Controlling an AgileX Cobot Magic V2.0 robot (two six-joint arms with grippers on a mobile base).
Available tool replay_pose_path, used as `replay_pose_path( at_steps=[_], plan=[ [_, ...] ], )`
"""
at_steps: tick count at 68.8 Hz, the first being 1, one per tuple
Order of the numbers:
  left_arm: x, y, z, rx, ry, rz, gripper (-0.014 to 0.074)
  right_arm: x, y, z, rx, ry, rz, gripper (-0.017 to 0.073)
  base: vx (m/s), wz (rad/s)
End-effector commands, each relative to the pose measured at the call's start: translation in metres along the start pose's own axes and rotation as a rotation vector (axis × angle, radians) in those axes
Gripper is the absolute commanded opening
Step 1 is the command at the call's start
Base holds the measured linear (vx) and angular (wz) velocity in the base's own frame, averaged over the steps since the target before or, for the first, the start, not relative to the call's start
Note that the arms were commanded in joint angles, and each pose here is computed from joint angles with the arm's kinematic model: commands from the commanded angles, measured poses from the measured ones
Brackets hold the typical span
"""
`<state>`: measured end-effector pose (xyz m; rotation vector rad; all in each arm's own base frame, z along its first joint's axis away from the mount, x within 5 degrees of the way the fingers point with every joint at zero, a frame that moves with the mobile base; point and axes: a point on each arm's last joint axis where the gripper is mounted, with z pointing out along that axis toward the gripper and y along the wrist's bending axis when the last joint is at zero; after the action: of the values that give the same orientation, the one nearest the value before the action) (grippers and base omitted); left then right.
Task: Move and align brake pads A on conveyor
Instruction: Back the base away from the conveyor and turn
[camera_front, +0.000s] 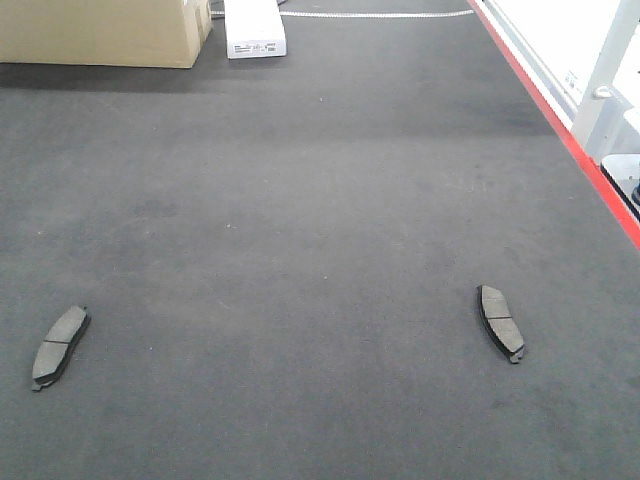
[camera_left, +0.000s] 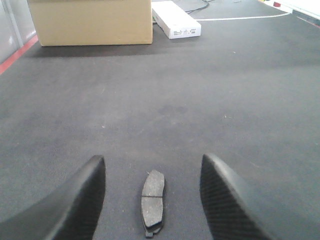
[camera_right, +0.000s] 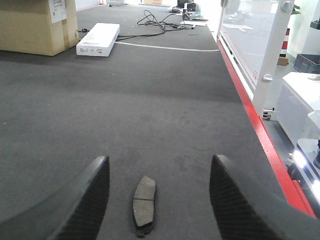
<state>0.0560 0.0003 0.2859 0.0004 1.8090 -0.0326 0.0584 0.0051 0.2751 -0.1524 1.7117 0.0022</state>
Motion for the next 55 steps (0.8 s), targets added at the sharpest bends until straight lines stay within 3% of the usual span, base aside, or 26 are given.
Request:
replay_pose_path(
  at_steps=[1,24,55],
  plan=[
    [-0.0136,-0.0011,-0.0013,0.012,-0.088,-0.005,0.0394,-0.0143,-0.0012,-0.0015,0.007,-0.085,-0.007,0.0437,-0.03,-0.01],
    [-0.0136,-0.0012,0.0005,0.012,-0.080,-0.005,0.0394,-0.0141,-0.0012,-0.0009,0.007,-0.080,-0.007,0.0437,-0.17,0.03],
    [-0.0136,-0.0012,0.0005,0.012,-0.080,-0.005,0.0394,-0.0141,-0.0012,-0.0009,0.007,-0.080,-0.007,0.0437,-0.46,0.01]
  ],
)
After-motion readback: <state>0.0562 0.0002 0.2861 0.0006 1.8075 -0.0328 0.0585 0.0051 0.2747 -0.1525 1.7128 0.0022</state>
